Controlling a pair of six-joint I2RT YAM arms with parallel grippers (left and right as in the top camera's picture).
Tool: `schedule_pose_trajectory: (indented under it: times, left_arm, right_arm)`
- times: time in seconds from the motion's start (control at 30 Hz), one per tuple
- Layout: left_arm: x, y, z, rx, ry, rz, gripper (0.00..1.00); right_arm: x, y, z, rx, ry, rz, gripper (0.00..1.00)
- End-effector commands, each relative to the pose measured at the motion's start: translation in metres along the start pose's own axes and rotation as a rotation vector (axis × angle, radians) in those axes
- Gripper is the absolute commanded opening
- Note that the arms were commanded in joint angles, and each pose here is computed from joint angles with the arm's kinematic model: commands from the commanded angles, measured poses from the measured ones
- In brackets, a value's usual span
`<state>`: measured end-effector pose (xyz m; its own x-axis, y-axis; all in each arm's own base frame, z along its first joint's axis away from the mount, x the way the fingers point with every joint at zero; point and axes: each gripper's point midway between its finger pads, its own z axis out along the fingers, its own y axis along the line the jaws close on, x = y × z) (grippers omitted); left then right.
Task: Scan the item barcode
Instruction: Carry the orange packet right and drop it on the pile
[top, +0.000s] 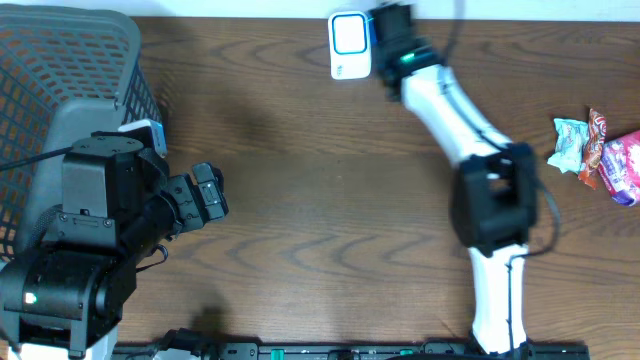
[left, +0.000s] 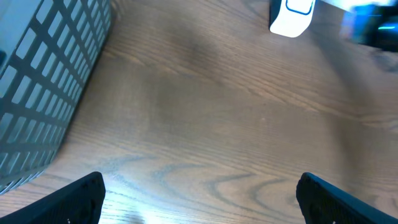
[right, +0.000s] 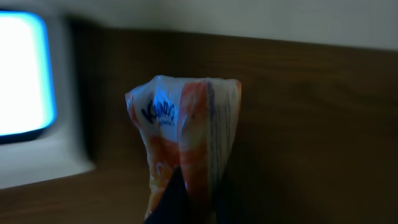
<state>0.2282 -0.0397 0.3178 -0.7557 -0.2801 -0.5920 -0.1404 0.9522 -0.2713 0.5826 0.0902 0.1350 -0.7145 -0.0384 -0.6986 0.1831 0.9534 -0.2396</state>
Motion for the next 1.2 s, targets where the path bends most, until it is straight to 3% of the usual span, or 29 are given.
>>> schedule_pose_trajectory:
  times: [0.0, 0.27, 0.4, 0.57, 0.63, 0.7, 0.83, 0.97, 1.17]
  left_arm:
    - [-0.001, 0.003, 0.0, -0.012, -0.005, 0.005, 0.98]
    - [-0.001, 0.003, 0.0, -0.012, -0.005, 0.005, 0.98]
    - [-0.001, 0.003, 0.0, -0.012, -0.005, 0.005, 0.98]
    - [-0.001, 0.003, 0.0, -0.012, -0.005, 0.005, 0.98]
    - [-0.001, 0.003, 0.0, -0.012, -0.005, 0.005, 0.98]
    - [-0.001, 0.003, 0.0, -0.012, -0.005, 0.005, 0.98]
    - [-0.001, 0.003, 0.0, -0.012, -0.005, 0.005, 0.98]
    - [-0.001, 0.003, 0.0, -0.012, -0.005, 0.005, 0.98]
    - [-0.001, 0.003, 0.0, -0.012, -0.005, 0.005, 0.98]
  right_arm:
    - [-0.035, -0.106, -0.034, 0.164, -0.041, 0.204, 0.01]
    - [0.064, -0.26, -0.023, 0.424, 0.359, 0.223, 0.01]
    - [0.103, -0.304, -0.016, 0.475, 0.491, 0.263, 0.01]
    - [0.126, -0.331, -0.007, 0.453, 0.548, 0.35, 0.04]
    - [0.128, -0.34, -0.006, 0.452, 0.547, 0.376, 0.16]
    - [0.13, -0.346, -0.006, 0.461, 0.547, 0.388, 0.47]
    - [0.132, -0.348, -0.01, 0.463, 0.559, 0.388, 0.98]
    - [0.123, -0.348, -0.022, 0.46, 0.538, 0.39, 0.99]
    - [0.077, -0.324, -0.077, 0.345, 0.407, 0.408, 0.99]
